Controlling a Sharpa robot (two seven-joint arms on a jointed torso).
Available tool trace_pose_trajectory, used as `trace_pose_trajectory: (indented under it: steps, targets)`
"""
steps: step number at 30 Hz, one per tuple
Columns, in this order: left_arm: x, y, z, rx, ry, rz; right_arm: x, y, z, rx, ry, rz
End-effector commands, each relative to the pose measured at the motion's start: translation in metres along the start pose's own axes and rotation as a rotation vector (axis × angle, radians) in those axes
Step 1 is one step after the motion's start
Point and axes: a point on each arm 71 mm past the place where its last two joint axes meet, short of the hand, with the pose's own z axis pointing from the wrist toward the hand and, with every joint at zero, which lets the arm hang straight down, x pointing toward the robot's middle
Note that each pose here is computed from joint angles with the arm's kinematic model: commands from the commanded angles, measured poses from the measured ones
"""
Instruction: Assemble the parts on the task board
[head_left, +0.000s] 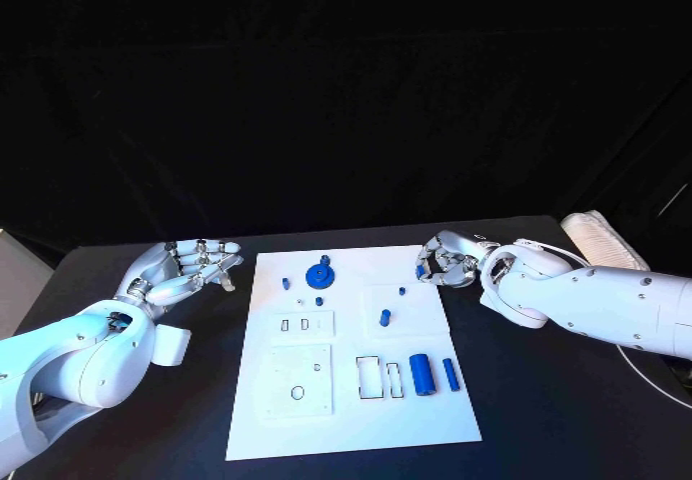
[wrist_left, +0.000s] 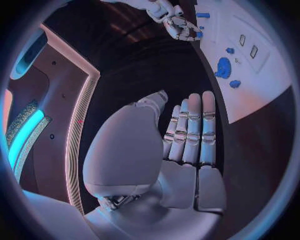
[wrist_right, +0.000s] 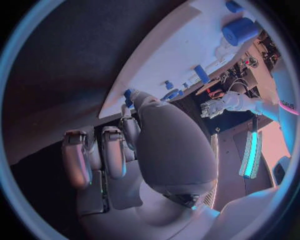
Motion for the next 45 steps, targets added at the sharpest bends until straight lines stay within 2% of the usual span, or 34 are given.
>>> trace_pose_trajectory:
  steps: [1,16,24,29,33,37,45]
  targets:
    - [0.0016,-0.0012,0.0001,0.008,0.009,-0.001,0.001,0.0,0.0,-0.001,0.002,-0.004]
    - [0.0012,-0.0012,-0.0002,0.006,0.008,-0.001,-0.001,0.005,0.002,-0.006,-0.048,0.017]
    - [0.0005,-0.001,-0.0002,0.005,0.006,0.001,-0.004,0.009,0.001,0.015,-0.107,0.027]
    - [0.0006,-0.001,0.0001,0.007,0.008,0.0,-0.006,0.017,-0.001,0.035,-0.111,0.059]
    - [0.0007,-0.0009,0.0003,0.008,0.009,-0.001,-0.009,0.035,-0.003,0.038,-0.112,0.092]
    - [0.0013,-0.0008,0.0006,0.007,0.01,-0.001,-0.01,0.066,-0.003,0.016,-0.098,0.12]
    - [0.0032,-0.001,0.0006,0.003,0.013,-0.003,0.007,0.124,0.0,-0.037,-0.045,0.14]
